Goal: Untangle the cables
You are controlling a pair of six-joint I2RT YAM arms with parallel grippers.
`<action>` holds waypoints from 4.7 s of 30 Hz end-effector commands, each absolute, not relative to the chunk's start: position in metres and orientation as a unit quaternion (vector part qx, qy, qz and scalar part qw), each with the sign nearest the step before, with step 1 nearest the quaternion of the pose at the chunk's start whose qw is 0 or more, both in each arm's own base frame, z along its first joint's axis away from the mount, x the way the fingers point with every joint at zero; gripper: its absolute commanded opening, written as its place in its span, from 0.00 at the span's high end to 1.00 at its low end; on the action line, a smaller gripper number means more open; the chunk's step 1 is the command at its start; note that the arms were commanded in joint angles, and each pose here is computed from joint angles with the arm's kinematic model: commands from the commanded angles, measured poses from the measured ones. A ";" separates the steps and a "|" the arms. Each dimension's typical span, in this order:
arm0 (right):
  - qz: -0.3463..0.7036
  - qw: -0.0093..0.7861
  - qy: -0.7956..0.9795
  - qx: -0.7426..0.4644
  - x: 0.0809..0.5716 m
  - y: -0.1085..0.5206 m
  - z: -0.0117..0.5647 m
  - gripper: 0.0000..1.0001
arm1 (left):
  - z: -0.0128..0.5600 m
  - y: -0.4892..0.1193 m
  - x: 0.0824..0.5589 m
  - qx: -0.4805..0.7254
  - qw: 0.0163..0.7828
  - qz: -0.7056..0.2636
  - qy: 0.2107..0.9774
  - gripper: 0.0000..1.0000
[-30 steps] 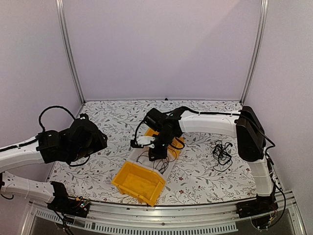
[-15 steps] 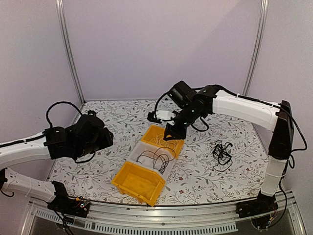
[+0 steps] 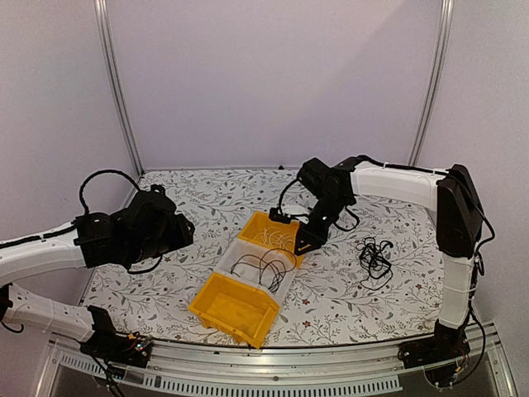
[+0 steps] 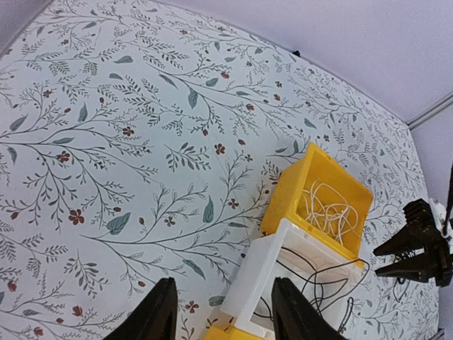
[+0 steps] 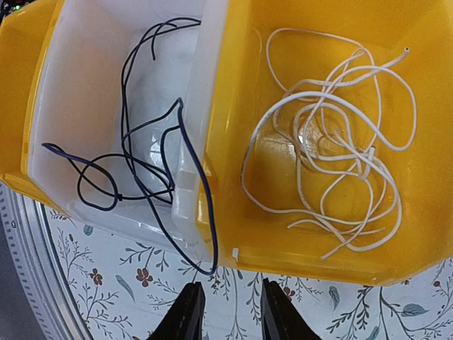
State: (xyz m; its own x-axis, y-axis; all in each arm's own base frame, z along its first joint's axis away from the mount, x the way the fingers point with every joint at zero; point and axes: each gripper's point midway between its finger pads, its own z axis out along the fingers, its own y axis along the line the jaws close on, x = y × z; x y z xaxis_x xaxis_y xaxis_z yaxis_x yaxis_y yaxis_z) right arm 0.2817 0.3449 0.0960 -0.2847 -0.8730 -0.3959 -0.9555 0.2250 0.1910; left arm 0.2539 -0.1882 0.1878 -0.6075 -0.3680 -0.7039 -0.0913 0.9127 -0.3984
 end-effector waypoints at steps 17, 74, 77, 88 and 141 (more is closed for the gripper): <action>0.270 0.068 0.758 -0.590 0.266 0.365 0.092 1.00 | 0.189 -0.186 0.255 -0.144 0.422 -0.174 0.878 0.51; 0.063 0.161 0.825 -0.538 0.281 0.196 0.140 0.76 | 0.248 -0.293 0.328 0.084 0.456 -0.166 0.870 0.48; 0.048 0.135 0.826 -0.546 0.251 0.171 0.115 0.77 | 0.243 -0.309 0.334 0.099 0.446 -0.176 0.872 0.48; 0.047 0.085 0.841 -0.532 0.210 0.145 0.040 0.62 | 0.239 -0.330 0.337 0.115 0.432 -0.200 0.872 0.47; 0.030 0.812 0.493 -0.311 0.221 0.144 0.688 1.00 | 0.174 -0.638 0.230 0.460 0.493 -0.383 0.631 0.53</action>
State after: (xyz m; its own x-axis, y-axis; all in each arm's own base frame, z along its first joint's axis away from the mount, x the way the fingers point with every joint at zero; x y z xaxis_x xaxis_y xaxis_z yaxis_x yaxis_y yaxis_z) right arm 0.2442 0.1795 0.6057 0.3281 -0.3821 -0.8639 -0.5625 0.6557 -0.5037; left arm 0.2383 -0.6282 0.1866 -0.0331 0.2374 -0.9708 0.9411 0.3345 0.0498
